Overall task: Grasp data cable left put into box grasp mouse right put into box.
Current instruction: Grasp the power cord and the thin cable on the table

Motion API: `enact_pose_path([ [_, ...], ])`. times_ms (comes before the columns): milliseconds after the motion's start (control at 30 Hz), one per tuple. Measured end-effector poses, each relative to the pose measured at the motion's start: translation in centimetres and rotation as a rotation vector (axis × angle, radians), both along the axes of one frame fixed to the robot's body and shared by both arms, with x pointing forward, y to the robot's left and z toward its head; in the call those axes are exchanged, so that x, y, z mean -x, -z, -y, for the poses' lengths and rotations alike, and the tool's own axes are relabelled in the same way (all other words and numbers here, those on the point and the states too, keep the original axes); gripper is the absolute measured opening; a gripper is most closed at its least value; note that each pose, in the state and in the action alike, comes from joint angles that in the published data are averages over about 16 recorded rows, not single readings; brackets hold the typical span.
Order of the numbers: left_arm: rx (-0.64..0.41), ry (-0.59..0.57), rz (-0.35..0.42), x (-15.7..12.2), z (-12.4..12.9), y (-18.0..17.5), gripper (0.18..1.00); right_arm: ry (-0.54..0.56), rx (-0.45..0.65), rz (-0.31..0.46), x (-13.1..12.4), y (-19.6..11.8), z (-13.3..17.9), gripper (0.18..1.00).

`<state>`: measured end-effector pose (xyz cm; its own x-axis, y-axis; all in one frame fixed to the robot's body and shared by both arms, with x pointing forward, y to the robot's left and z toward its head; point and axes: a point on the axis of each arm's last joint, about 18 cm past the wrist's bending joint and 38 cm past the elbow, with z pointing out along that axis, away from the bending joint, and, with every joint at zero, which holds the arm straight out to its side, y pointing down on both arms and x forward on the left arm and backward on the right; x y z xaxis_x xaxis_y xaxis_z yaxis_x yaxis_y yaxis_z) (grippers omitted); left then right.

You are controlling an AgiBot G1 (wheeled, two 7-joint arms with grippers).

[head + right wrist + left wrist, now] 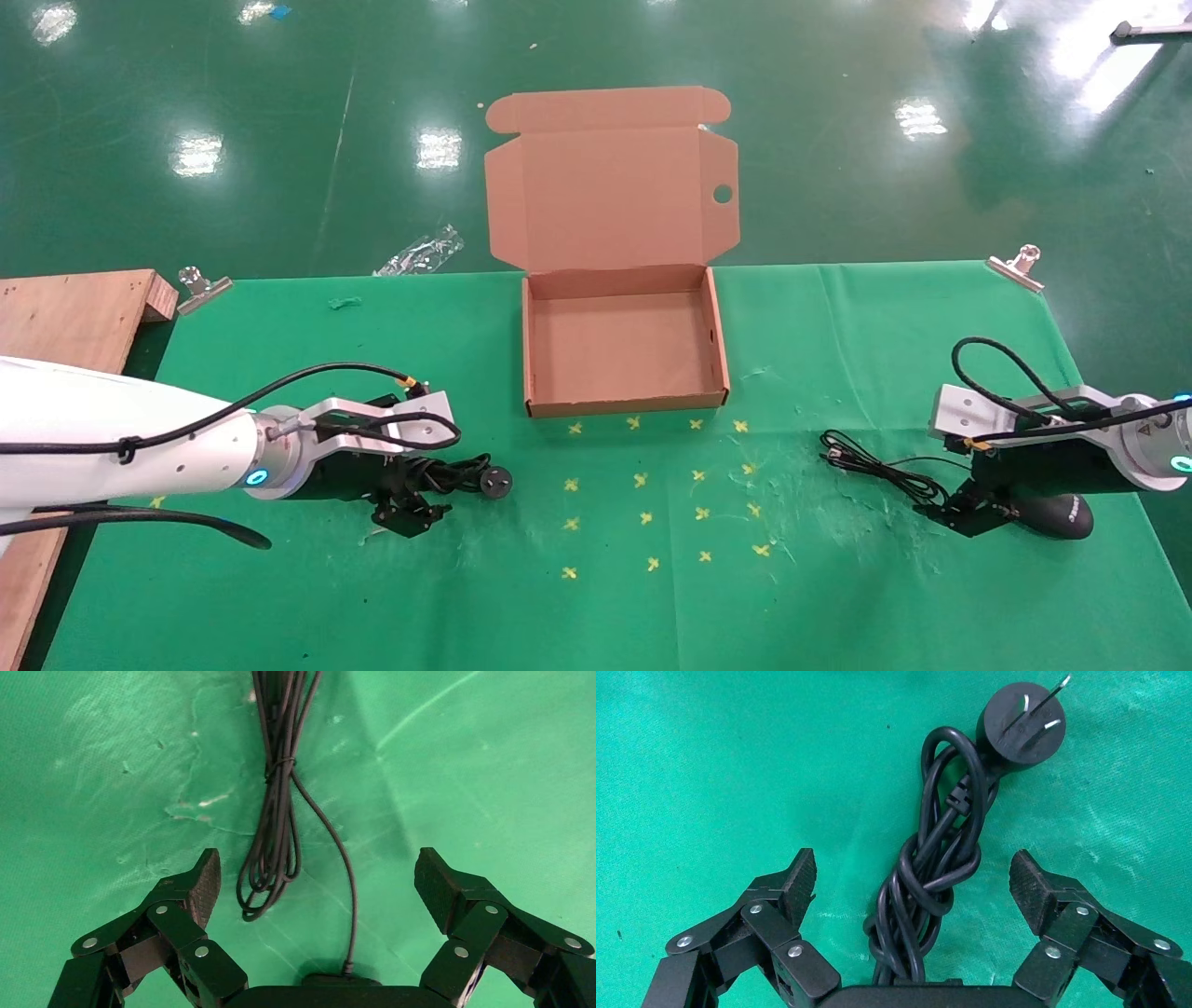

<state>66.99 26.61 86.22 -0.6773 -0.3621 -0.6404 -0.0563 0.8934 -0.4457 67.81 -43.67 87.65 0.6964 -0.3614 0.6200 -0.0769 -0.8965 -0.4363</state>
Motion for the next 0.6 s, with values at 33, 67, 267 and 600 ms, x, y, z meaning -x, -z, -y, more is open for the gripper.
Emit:
enact_pose_path([
  [33, 0.0, 0.0, 0.0, 0.0, 0.0, 0.0, 1.0, 0.003, 0.002, 0.002, -0.08, 0.06, 0.05, 1.001],
  [67, 0.0, 0.0, 0.0, 0.0, 0.0, 0.0, 1.0, 0.006, 0.004, 0.003, -0.14, 0.12, 0.09, 1.001],
  [267, 0.0, 0.0, 0.0, 0.0, 0.0, 0.0, 0.991, 0.014, 0.007, 0.003, -0.24, 0.25, 0.21, 0.996],
  [600, 0.0, 0.0, 0.0, 0.0, 0.0, 0.01, 0.929, 0.001, 0.004, 0.004, -0.08, 0.08, 0.05, 0.935],
])
